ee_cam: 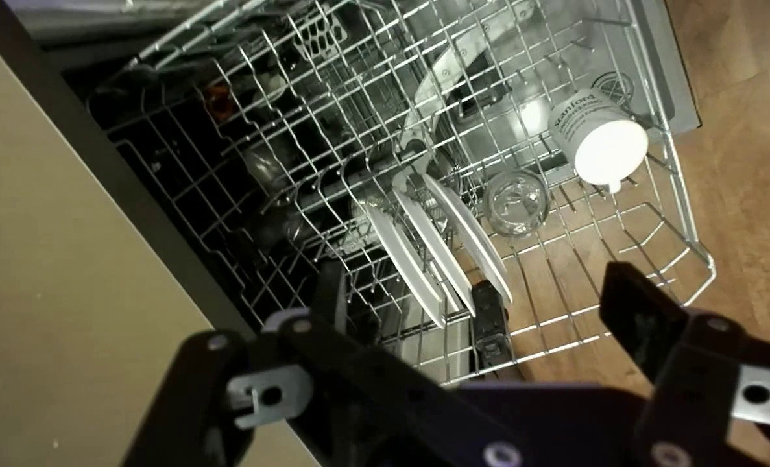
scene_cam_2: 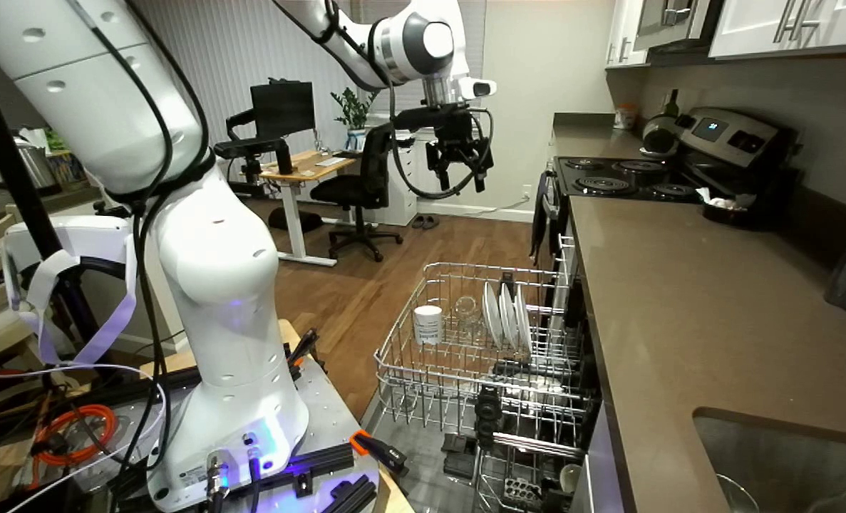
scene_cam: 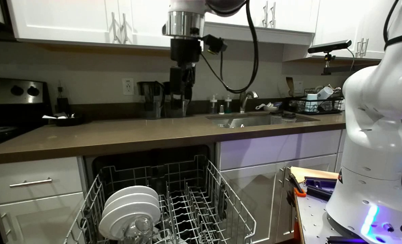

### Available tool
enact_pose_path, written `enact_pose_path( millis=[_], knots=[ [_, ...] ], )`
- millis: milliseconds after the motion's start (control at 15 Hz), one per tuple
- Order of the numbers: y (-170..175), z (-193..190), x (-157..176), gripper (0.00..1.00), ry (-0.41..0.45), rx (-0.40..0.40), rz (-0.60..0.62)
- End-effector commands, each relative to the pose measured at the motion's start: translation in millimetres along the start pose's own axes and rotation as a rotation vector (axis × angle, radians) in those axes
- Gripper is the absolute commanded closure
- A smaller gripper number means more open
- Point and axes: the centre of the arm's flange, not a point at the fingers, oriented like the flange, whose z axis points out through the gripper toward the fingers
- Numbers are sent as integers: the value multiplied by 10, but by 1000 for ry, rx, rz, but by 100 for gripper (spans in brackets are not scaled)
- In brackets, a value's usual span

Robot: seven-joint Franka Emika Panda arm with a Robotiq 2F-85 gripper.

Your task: Get the rightmost plate and put on the counter

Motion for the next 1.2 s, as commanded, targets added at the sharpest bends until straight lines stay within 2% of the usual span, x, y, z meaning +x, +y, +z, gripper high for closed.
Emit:
enact_pose_path(
  millis=[0,267,533,800,1133],
  knots=[
    [-51,163,751,0,-2,-8,-161],
    [-172,396,1341,0,-46,2,-272],
    [-217,708,1794,0,-79,-13,-327],
    [-205,1063,2095,0,-96,-89,-359],
    [-215,1609,2329,0,-146,-111,-378]
  ],
)
